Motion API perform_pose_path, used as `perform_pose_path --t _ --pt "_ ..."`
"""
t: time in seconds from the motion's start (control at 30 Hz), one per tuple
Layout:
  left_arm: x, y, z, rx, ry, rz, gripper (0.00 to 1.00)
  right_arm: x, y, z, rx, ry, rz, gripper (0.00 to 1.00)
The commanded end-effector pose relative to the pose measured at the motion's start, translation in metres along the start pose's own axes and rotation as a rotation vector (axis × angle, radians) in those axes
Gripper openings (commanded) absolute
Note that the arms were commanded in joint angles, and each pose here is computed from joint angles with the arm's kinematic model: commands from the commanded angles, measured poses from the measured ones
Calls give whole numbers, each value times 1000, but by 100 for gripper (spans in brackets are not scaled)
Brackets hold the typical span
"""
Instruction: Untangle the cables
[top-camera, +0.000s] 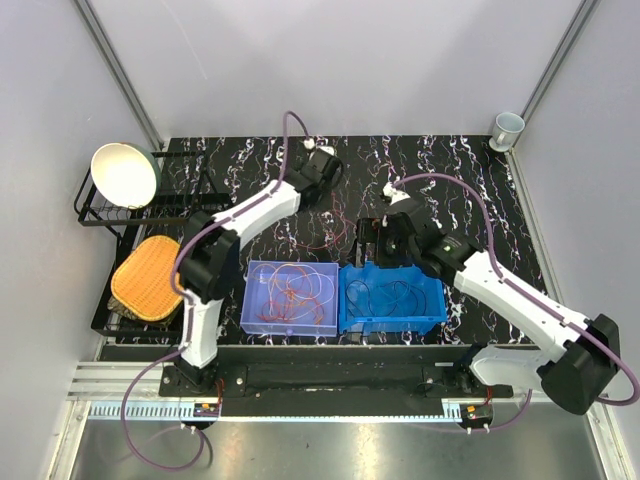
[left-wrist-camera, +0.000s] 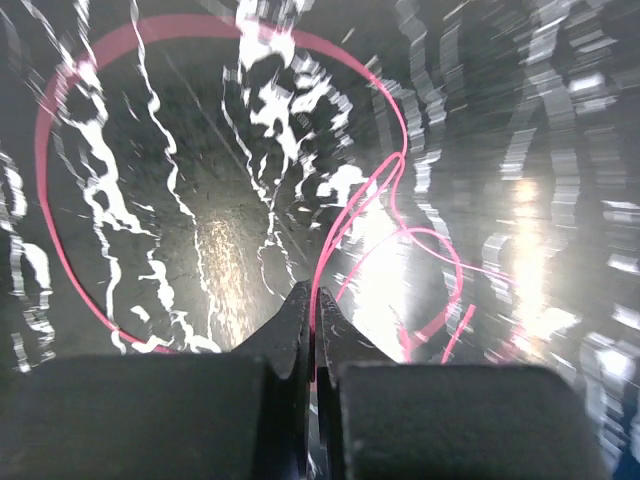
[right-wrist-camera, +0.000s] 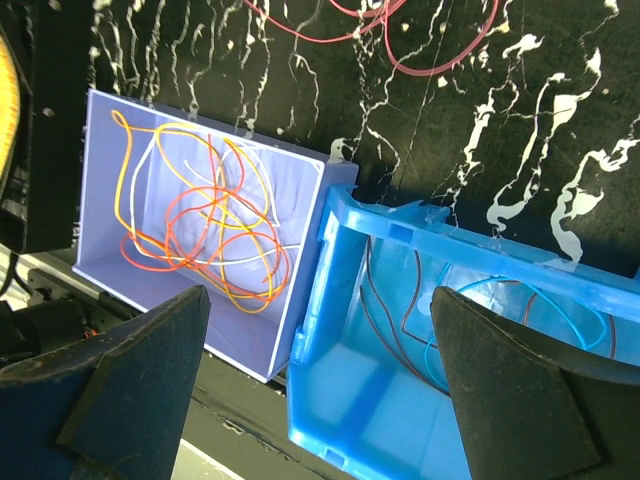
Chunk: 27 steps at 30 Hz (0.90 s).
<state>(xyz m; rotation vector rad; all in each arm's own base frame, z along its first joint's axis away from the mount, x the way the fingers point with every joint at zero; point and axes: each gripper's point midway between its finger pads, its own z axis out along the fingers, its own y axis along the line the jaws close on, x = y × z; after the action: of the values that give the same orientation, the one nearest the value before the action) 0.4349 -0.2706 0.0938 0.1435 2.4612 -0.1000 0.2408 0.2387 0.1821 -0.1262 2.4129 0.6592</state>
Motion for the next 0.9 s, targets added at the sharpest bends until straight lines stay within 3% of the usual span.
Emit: perform_pose_path --t 0.0,0.37,0.67,0.87 --pt "-60 -18 -71 151 -165 4 0 -29 9 -20 -24 -123 13 97" --pt "-88 -18 -150 257 -241 152 0 -61 13 -55 -8 -234 -88 98" --pt "-94 -23 -210 387 -305 234 0 -108 31 -100 -35 -396 -179 100" --pt "-91 -38 -250 535 -316 309 0 -130 66 -125 -161 -448 -312 100"
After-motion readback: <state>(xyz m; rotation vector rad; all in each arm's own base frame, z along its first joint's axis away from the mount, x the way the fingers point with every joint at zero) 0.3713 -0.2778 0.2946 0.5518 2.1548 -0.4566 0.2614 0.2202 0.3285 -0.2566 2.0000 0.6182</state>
